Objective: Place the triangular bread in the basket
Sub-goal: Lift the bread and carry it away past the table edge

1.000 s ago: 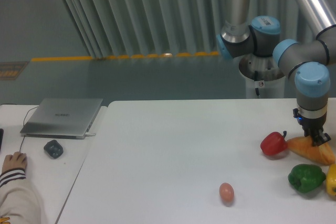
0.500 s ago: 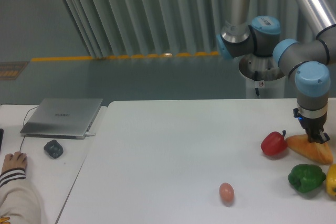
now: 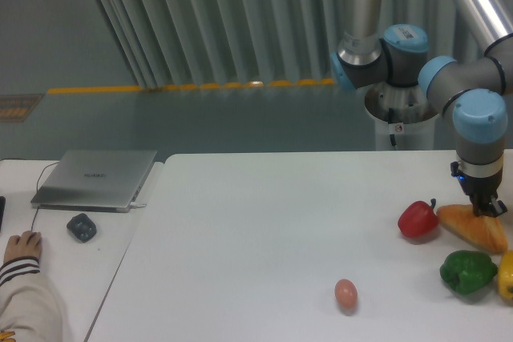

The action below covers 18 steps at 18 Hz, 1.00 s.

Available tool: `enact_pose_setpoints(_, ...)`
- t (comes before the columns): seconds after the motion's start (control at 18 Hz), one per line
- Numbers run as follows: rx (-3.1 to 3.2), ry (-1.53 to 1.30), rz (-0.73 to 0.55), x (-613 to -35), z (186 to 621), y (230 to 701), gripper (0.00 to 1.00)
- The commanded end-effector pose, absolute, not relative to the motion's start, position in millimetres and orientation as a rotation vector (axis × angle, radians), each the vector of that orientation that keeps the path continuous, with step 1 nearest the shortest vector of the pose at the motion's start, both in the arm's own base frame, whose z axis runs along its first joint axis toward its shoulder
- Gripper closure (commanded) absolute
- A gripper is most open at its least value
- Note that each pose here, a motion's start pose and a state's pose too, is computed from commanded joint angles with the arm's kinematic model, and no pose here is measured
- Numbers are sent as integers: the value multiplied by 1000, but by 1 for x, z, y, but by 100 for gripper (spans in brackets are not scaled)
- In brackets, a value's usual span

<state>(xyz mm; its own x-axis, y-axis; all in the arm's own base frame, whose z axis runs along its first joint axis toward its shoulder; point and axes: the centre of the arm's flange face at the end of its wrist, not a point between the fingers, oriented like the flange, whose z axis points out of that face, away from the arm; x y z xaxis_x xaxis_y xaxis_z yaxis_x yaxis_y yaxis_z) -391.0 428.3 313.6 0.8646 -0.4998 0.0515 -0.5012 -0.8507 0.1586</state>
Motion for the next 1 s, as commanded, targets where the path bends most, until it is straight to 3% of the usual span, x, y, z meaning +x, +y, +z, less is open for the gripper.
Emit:
enact_pose_setpoints(0.28,2873,-772,4,-394,318,427,100)
enact_pose_setpoints(1.0,2950,-752,-33,-402,379,389,100)
